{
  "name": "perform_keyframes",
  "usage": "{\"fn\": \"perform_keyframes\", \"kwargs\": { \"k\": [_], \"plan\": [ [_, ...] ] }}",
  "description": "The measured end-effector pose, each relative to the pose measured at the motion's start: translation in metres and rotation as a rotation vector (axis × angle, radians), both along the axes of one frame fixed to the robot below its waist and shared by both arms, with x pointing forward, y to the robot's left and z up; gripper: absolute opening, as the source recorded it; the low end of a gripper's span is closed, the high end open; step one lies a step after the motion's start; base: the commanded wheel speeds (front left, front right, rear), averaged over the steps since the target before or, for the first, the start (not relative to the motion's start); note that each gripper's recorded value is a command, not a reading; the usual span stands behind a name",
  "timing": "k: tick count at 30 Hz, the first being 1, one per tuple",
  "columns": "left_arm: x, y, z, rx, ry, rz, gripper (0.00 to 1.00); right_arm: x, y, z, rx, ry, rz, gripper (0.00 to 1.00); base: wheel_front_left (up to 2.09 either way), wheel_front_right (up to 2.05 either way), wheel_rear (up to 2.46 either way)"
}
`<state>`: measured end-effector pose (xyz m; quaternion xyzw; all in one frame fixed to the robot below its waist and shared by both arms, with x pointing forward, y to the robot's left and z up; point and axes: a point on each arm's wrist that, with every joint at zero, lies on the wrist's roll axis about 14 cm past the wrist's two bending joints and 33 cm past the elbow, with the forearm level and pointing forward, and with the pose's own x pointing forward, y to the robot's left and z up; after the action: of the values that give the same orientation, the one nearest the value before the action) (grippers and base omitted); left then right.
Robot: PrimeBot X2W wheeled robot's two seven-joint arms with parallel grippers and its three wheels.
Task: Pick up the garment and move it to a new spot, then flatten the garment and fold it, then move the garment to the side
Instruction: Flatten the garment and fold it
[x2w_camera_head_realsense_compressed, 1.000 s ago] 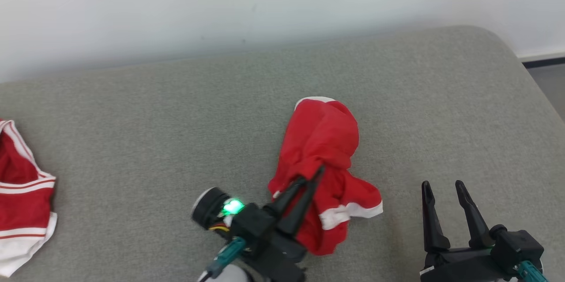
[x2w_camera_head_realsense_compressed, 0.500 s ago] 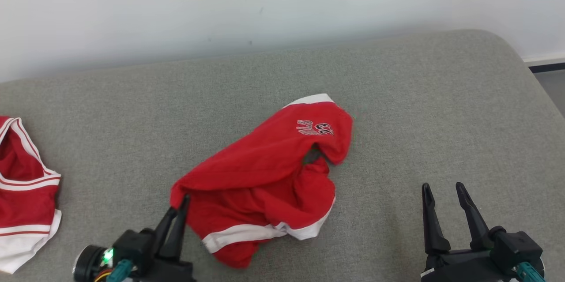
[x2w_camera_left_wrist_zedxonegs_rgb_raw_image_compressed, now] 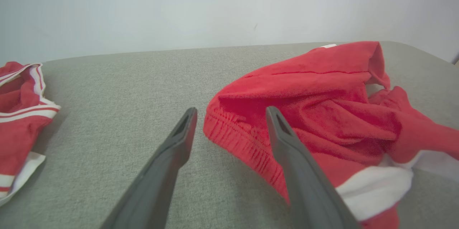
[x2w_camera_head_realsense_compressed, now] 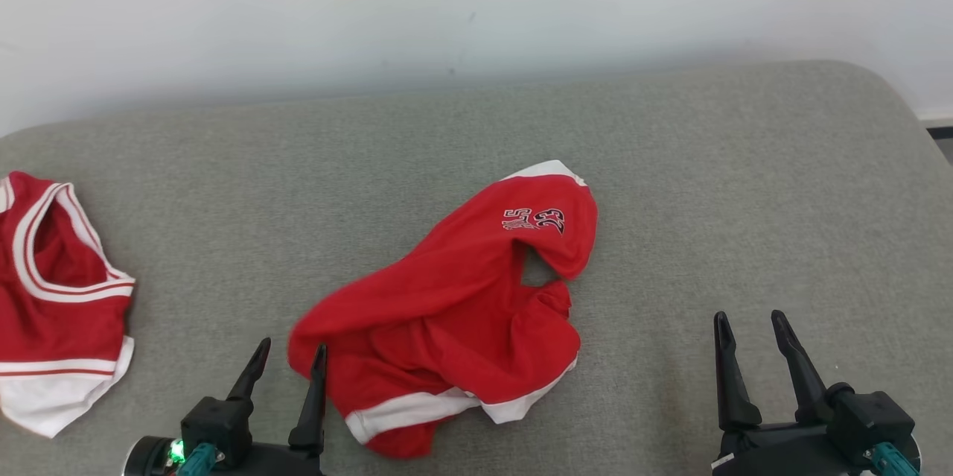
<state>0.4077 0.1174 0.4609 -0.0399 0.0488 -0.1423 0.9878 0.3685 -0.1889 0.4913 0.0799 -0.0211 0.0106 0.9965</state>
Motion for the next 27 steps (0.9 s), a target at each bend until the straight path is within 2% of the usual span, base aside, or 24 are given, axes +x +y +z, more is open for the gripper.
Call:
{"fn": "perform_keyframes", "kwargs": {
  "k": [7,14,21,27],
  "plan": [
    [-0.009,0.021,0.026,-0.030,-0.079,0.087,1.00,0.002,0.012,0.004,0.007,-0.013,0.036,1.00,0.00,0.00,0.00],
    [-0.022,0.065,0.071,-0.029,-0.227,0.237,1.00,0.001,0.021,0.011,0.010,-0.034,0.064,1.00,0.00,0.00,0.00],
    [-0.043,0.084,0.073,-0.004,-0.243,0.311,1.00,-0.008,0.019,0.011,0.008,-0.033,0.056,1.00,0.00,0.00,0.00],
    [-0.056,0.088,0.066,0.002,-0.227,0.301,1.00,-0.015,0.015,0.004,0.005,-0.015,0.046,1.00,0.00,0.00,0.00]
  ]
}}
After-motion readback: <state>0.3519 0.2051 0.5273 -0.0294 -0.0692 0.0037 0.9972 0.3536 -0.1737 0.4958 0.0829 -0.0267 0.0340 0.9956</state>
